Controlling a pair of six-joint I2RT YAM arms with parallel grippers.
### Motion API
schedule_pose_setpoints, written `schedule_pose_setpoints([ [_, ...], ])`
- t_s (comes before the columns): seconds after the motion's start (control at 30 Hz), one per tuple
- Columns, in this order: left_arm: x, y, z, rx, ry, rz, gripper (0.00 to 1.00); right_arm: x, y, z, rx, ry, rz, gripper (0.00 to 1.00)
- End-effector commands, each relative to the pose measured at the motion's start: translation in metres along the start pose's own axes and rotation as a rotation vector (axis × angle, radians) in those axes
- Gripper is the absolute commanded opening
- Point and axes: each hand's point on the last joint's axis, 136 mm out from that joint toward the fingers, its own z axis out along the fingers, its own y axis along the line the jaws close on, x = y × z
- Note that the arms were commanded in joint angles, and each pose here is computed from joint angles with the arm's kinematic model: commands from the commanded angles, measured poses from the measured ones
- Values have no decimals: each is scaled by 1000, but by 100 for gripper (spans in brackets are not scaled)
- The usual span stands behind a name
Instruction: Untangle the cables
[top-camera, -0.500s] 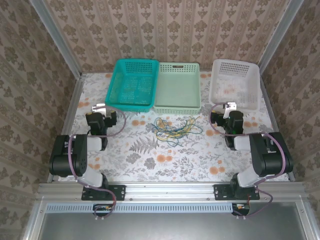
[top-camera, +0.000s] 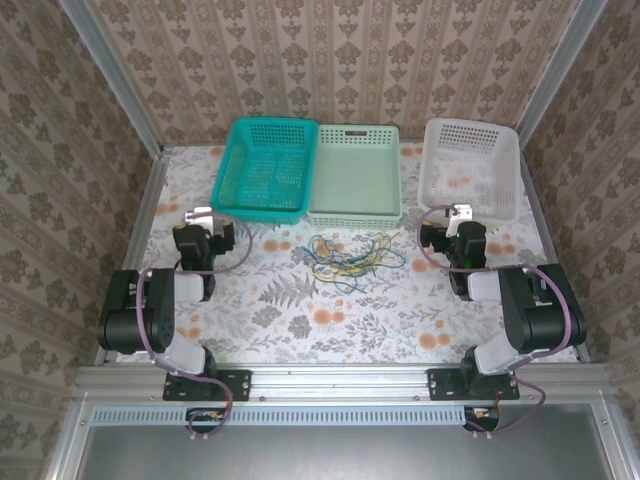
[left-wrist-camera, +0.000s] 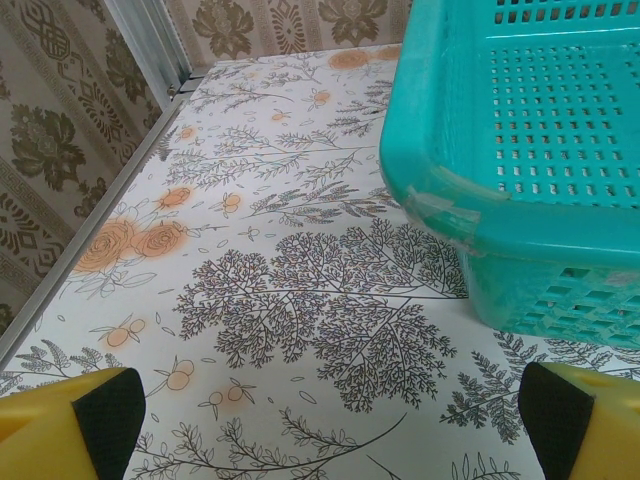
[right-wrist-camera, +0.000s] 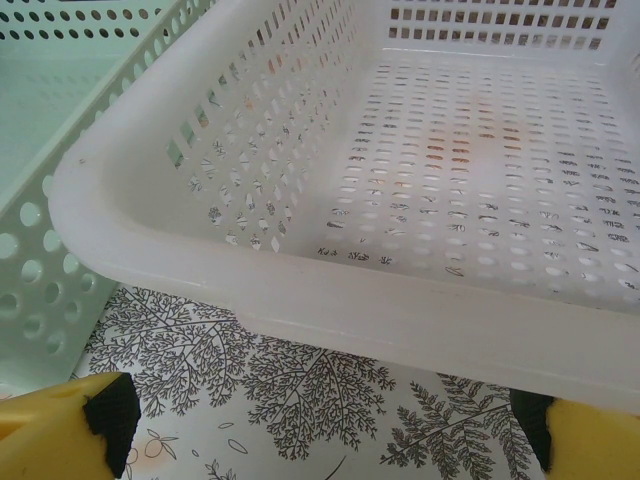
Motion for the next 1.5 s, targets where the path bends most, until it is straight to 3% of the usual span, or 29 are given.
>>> schedule_pose_setpoints([
  [0.0, -2, -3, 0, 18, -10, -16, 100, -12, 0, 1, 2, -35, -4, 100],
  [0.13, -6, -3, -2, 17, -28, -12, 100, -20, 0, -2, 9, -27, -6, 96],
  [0.2, -20, -1, -12, -1, -23, 2, 100, -29, -5, -10, 49, 102, 52, 95],
  [0.27, -26, 21, -28, -138, 117, -76, 100, -41, -8, -25, 83, 233, 121, 91],
  [0.33, -30, 35, -50, -209, 225, -164, 100, -41, 11, -37, -14, 304, 129, 84],
  [0.4, -38, 30, -74, -199, 234, -190, 100, -35, 33, -51, -114, 337, 138, 82],
  [0.57, -62, -4, -126, -105, 118, -157, 100, -7, 83, -83, -270, 468, 117, 79],
  [0.73, -70, -41, -153, 14, 81, -105, 100, 24, 109, -97, -298, 543, 82, 79],
  [0.97, -91, -135, -162, 315, 23, 61, 100, 46, 103, -81, -205, 692, 92, 75],
  [1.13, -99, -182, -168, 524, 0, 62, 100, 61, 103, -67, -176, 757, 44, 71],
  [1.47, -96, -203, -163, 586, 22, 80, 100, 66, 108, -47, -147, 792, -21, 65],
])
